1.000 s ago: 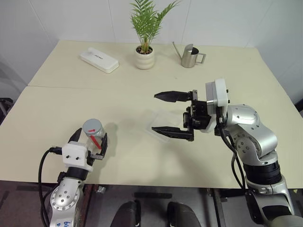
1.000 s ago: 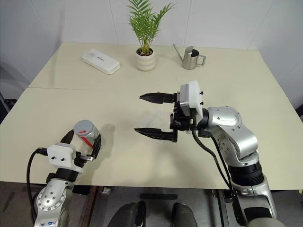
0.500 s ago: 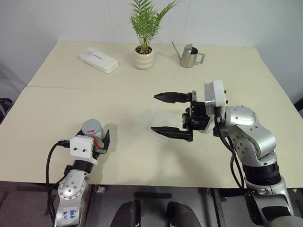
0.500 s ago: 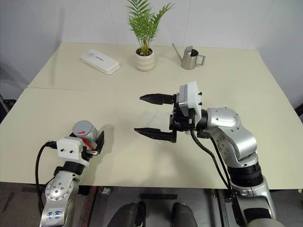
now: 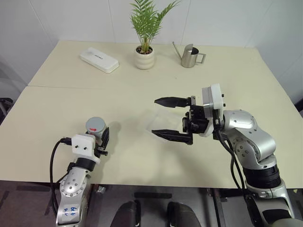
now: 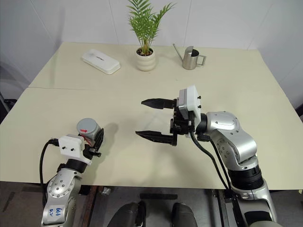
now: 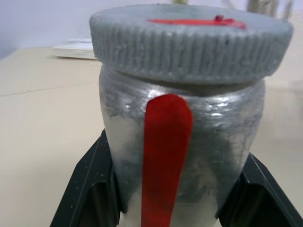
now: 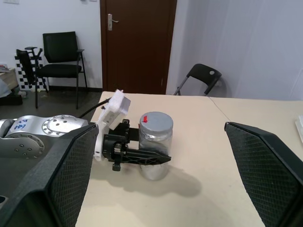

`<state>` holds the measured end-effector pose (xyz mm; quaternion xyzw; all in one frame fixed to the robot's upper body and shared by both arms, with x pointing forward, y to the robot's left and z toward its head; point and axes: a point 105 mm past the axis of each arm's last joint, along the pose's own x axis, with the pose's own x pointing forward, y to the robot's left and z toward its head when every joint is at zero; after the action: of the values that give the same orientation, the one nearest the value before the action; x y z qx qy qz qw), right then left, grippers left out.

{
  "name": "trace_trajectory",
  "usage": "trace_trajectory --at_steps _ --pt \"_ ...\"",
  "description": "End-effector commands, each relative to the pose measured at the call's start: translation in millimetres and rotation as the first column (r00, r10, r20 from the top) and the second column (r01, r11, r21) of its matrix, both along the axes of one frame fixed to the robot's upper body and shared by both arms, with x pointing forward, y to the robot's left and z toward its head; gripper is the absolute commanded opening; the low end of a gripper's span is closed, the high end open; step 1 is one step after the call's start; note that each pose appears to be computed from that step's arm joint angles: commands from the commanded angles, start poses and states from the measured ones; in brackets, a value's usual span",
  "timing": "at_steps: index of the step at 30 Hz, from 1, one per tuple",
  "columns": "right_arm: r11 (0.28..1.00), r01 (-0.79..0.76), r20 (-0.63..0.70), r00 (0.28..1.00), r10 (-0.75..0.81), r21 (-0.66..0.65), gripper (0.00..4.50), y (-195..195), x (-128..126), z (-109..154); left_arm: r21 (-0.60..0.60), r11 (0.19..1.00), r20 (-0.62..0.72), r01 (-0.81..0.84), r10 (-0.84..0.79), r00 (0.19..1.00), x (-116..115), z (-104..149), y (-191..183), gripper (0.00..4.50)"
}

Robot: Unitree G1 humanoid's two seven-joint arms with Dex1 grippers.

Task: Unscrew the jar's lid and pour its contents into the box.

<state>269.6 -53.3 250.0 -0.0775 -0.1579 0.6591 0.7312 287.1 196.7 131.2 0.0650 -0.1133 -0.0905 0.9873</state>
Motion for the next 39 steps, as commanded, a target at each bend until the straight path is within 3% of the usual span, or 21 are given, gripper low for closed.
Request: trace_trajectory --at_steps 1,7,10,13,18,26,39 --pt "0.998 0.048 0.025 0.998 -0.050 0.042 4.50 -3 2 12 -0.002 0.988 0.060 0.152 -0.152 0.987 -1 31 3 1.97" --pt "0.994 0.103 -0.014 0.995 -0.103 0.042 4.50 7 10 24 0.014 0.863 -0.025 0.506 -0.505 0.863 1 62 -8 1.97" --pt "0.993 0.117 -0.046 0.992 -0.116 0.034 4.50 19 13 27 0.034 0.714 -0.106 0.699 -0.693 0.713 1 75 -32 1.97" --pt "0.991 0.127 -0.064 0.990 -0.124 0.042 4.50 33 17 32 0.030 0.610 -0.149 0.792 -0.781 0.607 7 80 -56 1.97" --pt "0.992 0.125 -0.069 0.990 -0.123 0.033 4.50 54 19 33 0.035 0.523 -0.167 0.852 -0.837 0.521 16 79 -85 1.97" --pt "0.989 0.146 -0.071 0.986 -0.147 -0.028 4.50 60 25 24 0.061 0.474 -0.159 0.878 -0.864 0.478 22 84 -99 1.97" --pt "0.987 0.153 -0.084 0.984 -0.156 -0.040 4.50 54 25 22 0.102 0.480 -0.147 0.871 -0.859 0.490 22 85 -97 1.97"
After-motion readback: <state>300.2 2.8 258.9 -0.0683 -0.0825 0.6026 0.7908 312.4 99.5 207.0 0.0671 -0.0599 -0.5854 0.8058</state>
